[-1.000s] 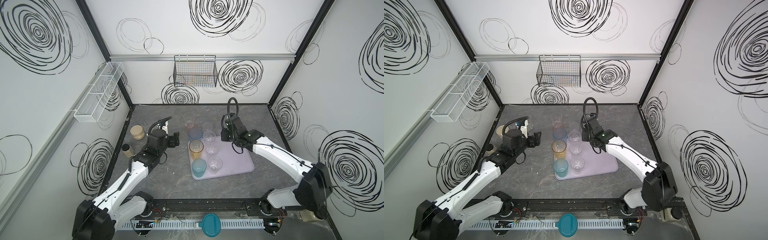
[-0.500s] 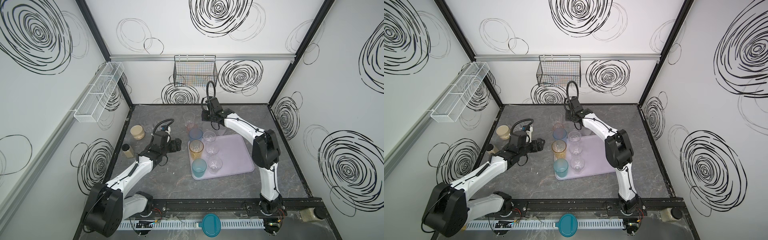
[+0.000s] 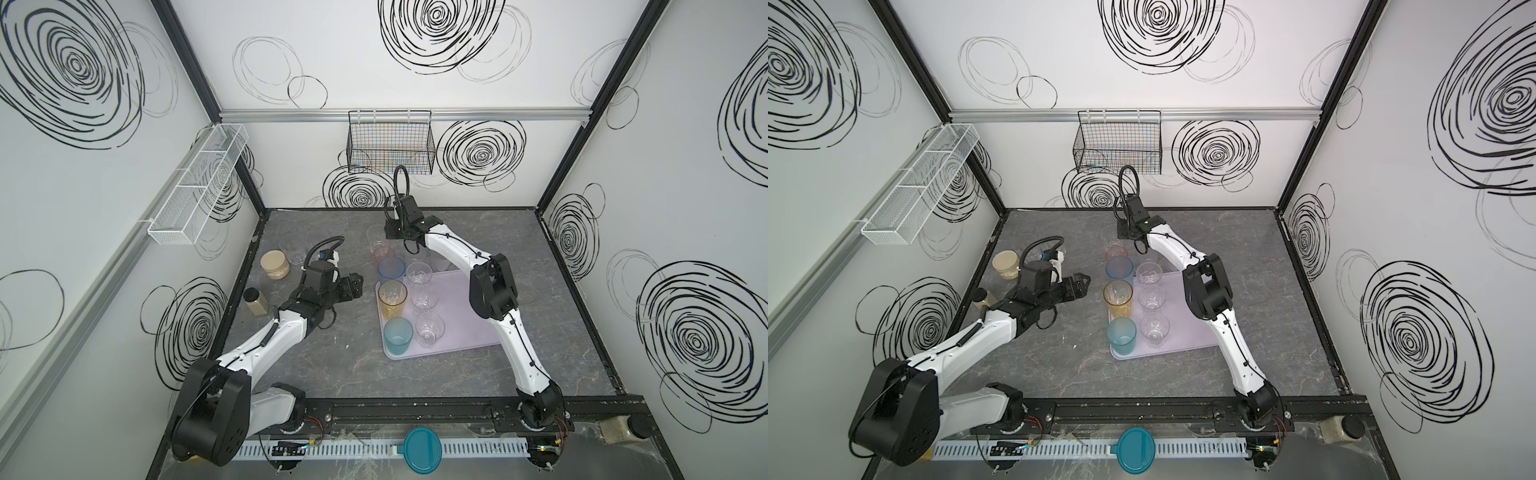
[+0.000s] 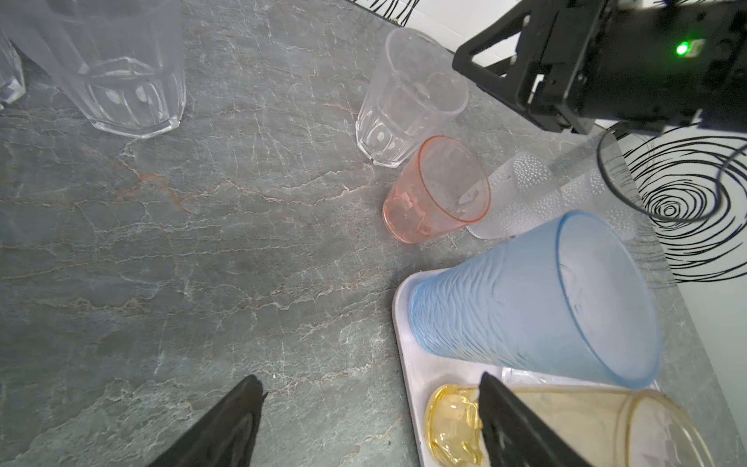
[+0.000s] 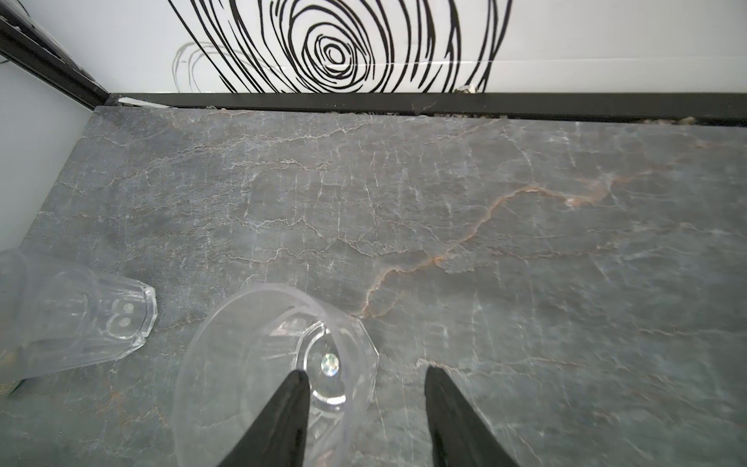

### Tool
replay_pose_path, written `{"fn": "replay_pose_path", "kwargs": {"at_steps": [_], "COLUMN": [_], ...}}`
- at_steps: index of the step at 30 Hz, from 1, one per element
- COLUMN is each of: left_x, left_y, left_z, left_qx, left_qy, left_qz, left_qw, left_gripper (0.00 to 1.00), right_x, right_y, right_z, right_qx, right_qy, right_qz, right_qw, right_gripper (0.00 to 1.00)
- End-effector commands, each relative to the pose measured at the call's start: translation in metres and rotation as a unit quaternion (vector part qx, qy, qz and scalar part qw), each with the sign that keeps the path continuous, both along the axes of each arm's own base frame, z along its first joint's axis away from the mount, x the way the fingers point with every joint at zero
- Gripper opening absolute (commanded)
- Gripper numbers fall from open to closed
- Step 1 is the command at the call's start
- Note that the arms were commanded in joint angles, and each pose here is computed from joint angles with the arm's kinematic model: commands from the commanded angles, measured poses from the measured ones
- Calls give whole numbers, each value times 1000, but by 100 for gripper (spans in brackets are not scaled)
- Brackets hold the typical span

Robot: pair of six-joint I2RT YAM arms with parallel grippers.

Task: Place the glasses into the tray
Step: 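Withdraw the right gripper to a clear glass beyond the tray, then grasp the clear faceted glass at the far edge with the right gripper and lift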

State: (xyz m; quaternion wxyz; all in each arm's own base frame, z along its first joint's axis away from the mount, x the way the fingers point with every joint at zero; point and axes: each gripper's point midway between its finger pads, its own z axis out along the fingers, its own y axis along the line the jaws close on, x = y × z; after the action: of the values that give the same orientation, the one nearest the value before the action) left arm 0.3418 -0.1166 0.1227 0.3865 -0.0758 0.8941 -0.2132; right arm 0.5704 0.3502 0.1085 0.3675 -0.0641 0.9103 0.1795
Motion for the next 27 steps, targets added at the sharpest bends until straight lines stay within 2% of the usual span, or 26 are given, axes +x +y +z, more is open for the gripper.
{"fn": "replay_pose_path", "kwargs": {"at_steps": [1,7,14,20,27], "left_x": [3,2,2,1,3], "left_y": [-3,-4,-3,-2,-3], "left_z": [0,-6,-6,-6,-2], "left_qx": [-10,-12,-9,-6,-10], "left_qy": [-10,-2,-3,-4,-7], "left_qz": [1,-1,-1,1,3], "left_qw": [1000,1000,1000,1000,1000], "left_gripper": [87,87,87,87,87], "right_x": [3,9,9,7,4], "right_y": [3,0,0,1,-3], "right_z": [1,-8,3,29,73], "right_qx": [0,-1,2,3,17], "right_qy": [-1,-4,-12,-33,-63], "right_qz": [6,5,5,2,-3], "right_qw": [1000,1000,1000,999,998], "right_gripper": [49,43,25,17,13]}}
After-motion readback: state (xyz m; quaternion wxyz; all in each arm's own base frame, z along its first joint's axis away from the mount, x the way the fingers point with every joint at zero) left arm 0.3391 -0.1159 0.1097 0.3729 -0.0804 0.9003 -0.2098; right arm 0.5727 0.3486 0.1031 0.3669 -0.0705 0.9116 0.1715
